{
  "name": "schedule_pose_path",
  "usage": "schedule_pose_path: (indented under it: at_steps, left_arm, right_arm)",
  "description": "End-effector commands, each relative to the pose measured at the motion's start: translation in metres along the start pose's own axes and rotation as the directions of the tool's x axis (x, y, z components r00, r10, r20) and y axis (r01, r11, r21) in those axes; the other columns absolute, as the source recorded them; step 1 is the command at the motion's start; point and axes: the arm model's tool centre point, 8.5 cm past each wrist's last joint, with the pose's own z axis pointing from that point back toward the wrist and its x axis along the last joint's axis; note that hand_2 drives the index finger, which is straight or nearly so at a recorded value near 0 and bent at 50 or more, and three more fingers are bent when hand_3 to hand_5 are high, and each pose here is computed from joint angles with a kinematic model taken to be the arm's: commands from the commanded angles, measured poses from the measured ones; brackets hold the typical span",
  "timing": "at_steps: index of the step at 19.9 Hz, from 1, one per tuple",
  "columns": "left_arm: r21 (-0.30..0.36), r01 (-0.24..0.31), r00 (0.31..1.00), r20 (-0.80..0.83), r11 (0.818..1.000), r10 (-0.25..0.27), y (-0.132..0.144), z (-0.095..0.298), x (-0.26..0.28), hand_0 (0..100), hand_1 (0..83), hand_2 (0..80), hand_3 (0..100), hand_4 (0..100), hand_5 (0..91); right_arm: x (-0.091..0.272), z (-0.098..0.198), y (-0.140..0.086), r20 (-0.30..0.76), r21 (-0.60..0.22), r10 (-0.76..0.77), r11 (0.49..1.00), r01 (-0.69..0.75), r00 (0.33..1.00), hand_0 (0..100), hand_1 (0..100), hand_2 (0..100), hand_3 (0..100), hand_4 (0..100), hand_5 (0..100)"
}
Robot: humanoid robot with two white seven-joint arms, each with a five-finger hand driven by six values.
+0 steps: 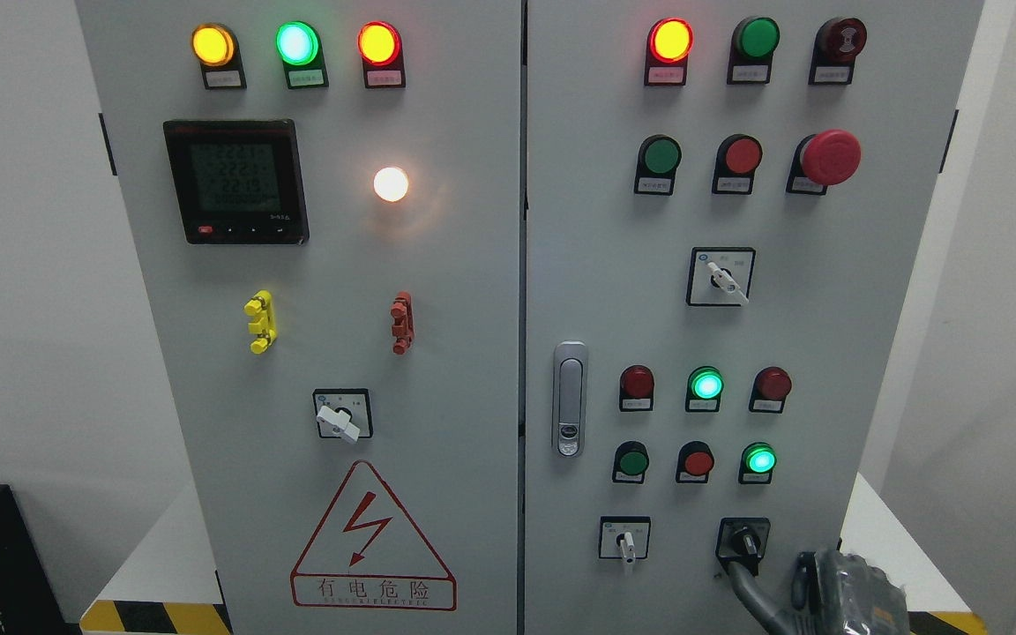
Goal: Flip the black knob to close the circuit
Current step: 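Raise the right hand up to the small black rotary knob, then grip the black knob with the right hand and twist it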
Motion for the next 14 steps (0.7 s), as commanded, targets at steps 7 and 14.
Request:
schedule_pose_path:
  at_steps: [7, 14]
  left_arm:
    - [-0.007, 0.042, 0.999, -0.018, 0.999, -0.042, -0.0005, 0.0015, -0.0069, 12, 55.6, 0.0, 0, 0, 0.0]
    - [-0.007, 0.041, 0.999, -0.017, 0.999, -0.041, -0.0004, 0.0015, -0.0068, 12, 55.6, 0.0, 0, 0, 0.0]
  right_arm:
    - [-0.0065, -0.0032, -0.0031, -0.017, -0.007, -0.001, 1.000, 0.001, 1.000, 0, 14, 79, 96, 78, 80]
    - [-0.0099, -0.0035, -0.0063, -0.025, -0.015, -0.002, 1.000, 0.002, 1.000, 0, 14, 79, 96, 78, 80]
